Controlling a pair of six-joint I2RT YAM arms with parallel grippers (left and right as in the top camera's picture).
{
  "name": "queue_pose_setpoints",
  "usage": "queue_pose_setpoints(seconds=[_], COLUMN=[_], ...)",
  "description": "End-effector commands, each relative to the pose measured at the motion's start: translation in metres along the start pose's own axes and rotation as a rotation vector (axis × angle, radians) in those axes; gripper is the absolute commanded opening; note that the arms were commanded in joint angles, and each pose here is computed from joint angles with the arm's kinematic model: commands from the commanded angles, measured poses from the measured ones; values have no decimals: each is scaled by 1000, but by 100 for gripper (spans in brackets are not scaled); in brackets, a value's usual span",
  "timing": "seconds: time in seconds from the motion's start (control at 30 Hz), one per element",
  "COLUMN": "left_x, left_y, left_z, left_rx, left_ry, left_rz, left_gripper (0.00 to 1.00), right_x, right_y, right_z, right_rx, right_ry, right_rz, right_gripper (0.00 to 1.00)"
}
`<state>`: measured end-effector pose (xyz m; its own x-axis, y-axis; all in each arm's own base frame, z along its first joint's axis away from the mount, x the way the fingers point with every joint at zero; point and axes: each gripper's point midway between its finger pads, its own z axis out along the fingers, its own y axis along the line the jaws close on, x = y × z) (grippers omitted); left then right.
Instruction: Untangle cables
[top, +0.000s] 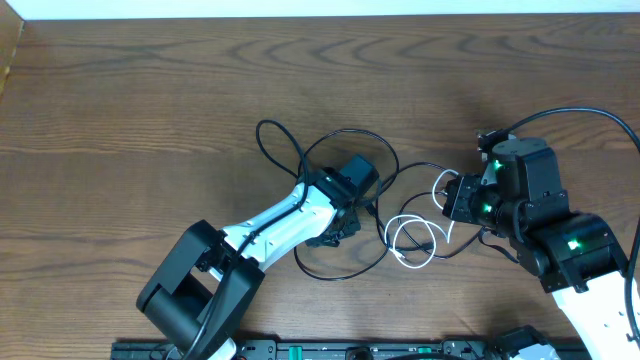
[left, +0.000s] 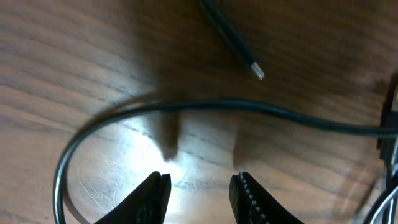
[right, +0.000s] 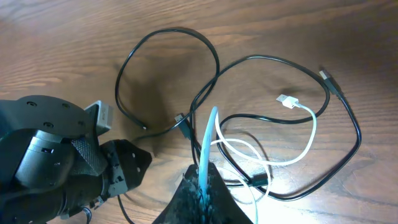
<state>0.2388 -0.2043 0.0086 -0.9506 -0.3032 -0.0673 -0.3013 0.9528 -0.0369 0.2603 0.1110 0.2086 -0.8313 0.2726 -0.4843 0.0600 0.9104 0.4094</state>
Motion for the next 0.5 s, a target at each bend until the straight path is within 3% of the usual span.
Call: queue_pose_setpoints(seconds=[0.0,0.3,0.47], left_x=[-12,-25,-36], left_y=[12,20,15], left_z=[4,2,-18], left_rx=[-64,-110,-92], left_ry=[-70,-145,-159], left_rz=[-4,-2,90], left_gripper=[38,38,37], right_x=[-2,-2,-2], right_y=[2,2,2], right_z=[-2,-2,-2], right_rx=[-7,-7,-7], right_ry=[-5,-5,-6], right_rz=[2,2,2], right_gripper=[1,1,1])
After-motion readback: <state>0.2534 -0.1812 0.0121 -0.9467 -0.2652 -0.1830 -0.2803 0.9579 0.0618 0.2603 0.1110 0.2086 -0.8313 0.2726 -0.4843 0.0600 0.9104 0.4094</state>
